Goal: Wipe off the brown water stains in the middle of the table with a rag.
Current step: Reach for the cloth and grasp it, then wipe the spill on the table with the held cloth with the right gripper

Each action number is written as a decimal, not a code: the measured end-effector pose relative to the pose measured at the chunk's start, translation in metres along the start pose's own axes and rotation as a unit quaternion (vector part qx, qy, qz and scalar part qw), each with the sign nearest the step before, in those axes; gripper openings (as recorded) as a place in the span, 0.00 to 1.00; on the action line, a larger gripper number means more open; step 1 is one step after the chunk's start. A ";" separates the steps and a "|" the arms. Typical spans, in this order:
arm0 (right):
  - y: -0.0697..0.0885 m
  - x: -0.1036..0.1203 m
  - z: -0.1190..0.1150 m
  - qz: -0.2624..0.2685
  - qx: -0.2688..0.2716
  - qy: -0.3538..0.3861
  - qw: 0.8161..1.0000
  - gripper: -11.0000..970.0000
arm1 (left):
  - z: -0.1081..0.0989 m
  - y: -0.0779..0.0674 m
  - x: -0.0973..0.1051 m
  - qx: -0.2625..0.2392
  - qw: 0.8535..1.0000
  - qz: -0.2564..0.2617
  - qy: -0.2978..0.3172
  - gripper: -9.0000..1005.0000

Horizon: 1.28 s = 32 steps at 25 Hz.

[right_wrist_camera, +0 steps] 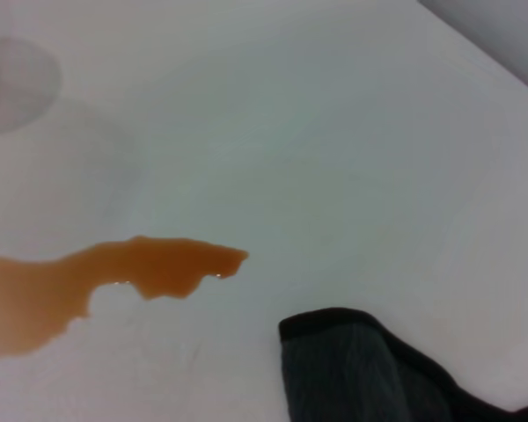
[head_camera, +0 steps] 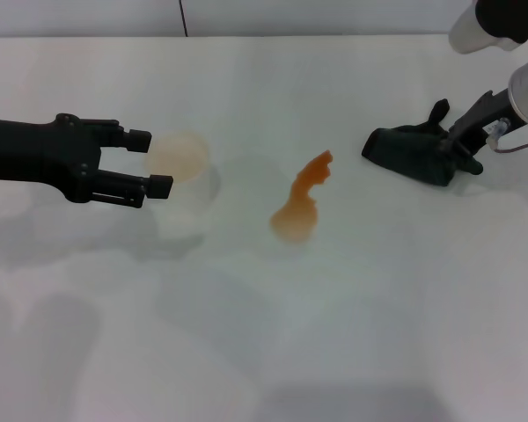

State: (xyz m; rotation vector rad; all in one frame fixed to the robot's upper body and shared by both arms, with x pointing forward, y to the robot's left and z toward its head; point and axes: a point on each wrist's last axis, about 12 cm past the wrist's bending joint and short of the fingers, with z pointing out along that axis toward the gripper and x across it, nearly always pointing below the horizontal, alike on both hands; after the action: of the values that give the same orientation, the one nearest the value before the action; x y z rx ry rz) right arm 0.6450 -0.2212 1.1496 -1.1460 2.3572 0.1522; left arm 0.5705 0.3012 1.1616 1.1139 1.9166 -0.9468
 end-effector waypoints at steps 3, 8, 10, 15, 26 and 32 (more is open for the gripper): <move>0.003 -0.001 0.001 -0.002 -0.007 0.003 1.000 0.09 | 0.000 0.000 0.000 0.000 1.000 0.000 0.000 0.87; 0.013 -0.003 -0.001 -0.006 -0.028 -0.009 1.000 0.09 | -0.001 0.000 0.001 -0.001 1.000 -0.001 0.000 0.87; 0.019 -0.005 -0.001 -0.007 -0.039 -0.019 0.999 0.09 | -0.001 0.000 0.001 -0.001 1.000 -0.001 0.000 0.87; 0.031 -0.006 0.001 -0.013 -0.062 -0.025 0.998 0.09 | -0.001 0.000 0.001 -0.002 1.000 0.000 0.000 0.87; 0.063 -0.017 0.007 -0.034 -0.116 -0.037 0.992 0.09 | 0.000 0.000 0.001 -0.001 1.000 0.003 0.000 0.87; 0.074 -0.021 0.002 -0.036 -0.144 -0.051 0.988 0.09 | 0.000 -0.001 0.001 0.000 1.000 0.003 0.000 0.87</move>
State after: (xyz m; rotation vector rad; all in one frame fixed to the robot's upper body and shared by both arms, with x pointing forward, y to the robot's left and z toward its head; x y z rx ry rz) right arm 0.6006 -0.1590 1.1494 -1.3216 2.2503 0.5282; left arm 0.5694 0.3017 1.1606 1.1189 1.9134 -0.9431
